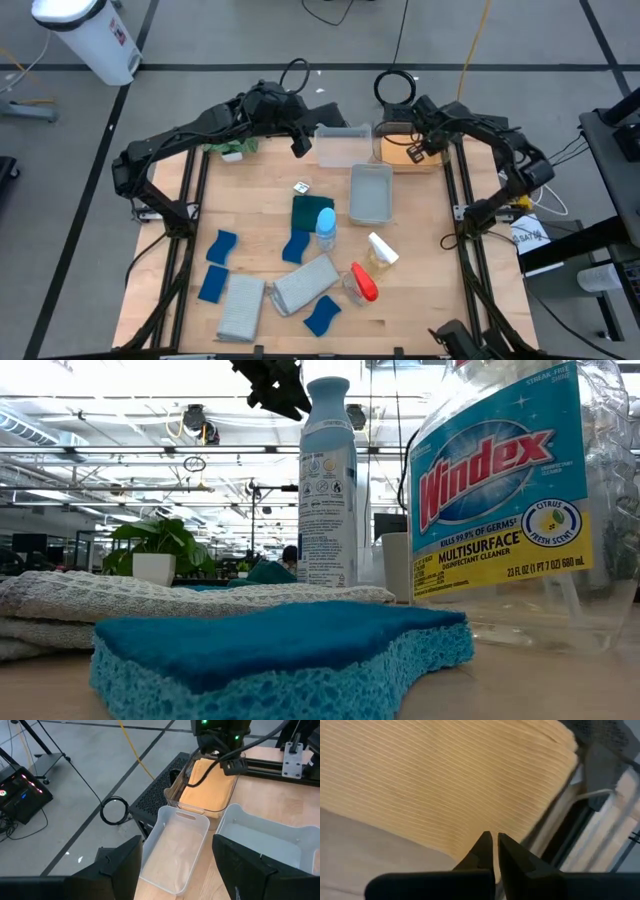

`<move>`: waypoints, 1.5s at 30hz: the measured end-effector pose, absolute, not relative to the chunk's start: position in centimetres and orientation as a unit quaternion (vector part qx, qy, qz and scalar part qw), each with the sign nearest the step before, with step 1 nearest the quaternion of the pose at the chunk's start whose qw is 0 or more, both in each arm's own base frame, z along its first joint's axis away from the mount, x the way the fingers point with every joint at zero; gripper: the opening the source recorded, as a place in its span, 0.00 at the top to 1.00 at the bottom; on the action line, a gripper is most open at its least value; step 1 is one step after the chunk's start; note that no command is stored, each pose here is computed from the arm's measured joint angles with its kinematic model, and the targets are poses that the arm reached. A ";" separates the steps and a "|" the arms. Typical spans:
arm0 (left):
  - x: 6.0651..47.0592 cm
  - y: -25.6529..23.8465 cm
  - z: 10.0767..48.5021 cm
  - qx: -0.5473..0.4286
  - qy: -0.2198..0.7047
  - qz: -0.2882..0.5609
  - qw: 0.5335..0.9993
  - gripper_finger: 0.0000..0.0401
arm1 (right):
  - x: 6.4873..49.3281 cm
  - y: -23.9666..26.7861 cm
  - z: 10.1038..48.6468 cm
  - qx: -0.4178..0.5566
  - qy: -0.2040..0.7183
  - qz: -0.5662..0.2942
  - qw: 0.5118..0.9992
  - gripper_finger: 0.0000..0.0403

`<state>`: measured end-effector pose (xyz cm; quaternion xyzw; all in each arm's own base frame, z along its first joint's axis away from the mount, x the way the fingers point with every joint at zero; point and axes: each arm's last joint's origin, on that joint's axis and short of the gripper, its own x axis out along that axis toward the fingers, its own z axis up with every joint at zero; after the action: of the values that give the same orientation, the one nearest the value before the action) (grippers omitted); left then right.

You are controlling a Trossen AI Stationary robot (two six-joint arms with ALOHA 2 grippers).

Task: Pick & Place Kitchen Items
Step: Put the yellow towel into the top right transparent bin, then adjust the gray bin on the table

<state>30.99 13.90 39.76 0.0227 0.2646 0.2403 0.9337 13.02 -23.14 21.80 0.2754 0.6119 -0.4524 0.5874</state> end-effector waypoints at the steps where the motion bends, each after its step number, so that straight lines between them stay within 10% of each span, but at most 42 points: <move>1: 31.0 13.9 39.8 0.023 0.265 0.240 0.934 0.39 | 13.1 -23.2 21.6 0.277 0.612 -0.453 0.586 1.00; 24: 31.0 13.9 39.8 0.023 0.265 0.240 0.934 0.39 | 13.8 -24.8 16.7 0.266 0.655 -0.443 0.550 1.00; 38: 31.0 13.9 39.8 0.026 0.263 0.243 0.933 0.39 | 13.6 -20.5 25.9 0.178 0.524 -0.481 0.680 0.99; 45: 31.0 13.9 39.7 0.025 0.266 0.243 0.932 0.39 | 15.5 -14.1 27.4 0.166 0.450 -0.371 0.795 1.00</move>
<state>30.97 13.92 39.75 0.0252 0.2663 0.2431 0.9324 15.54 -14.05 27.35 0.1665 0.4496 -0.3708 0.7954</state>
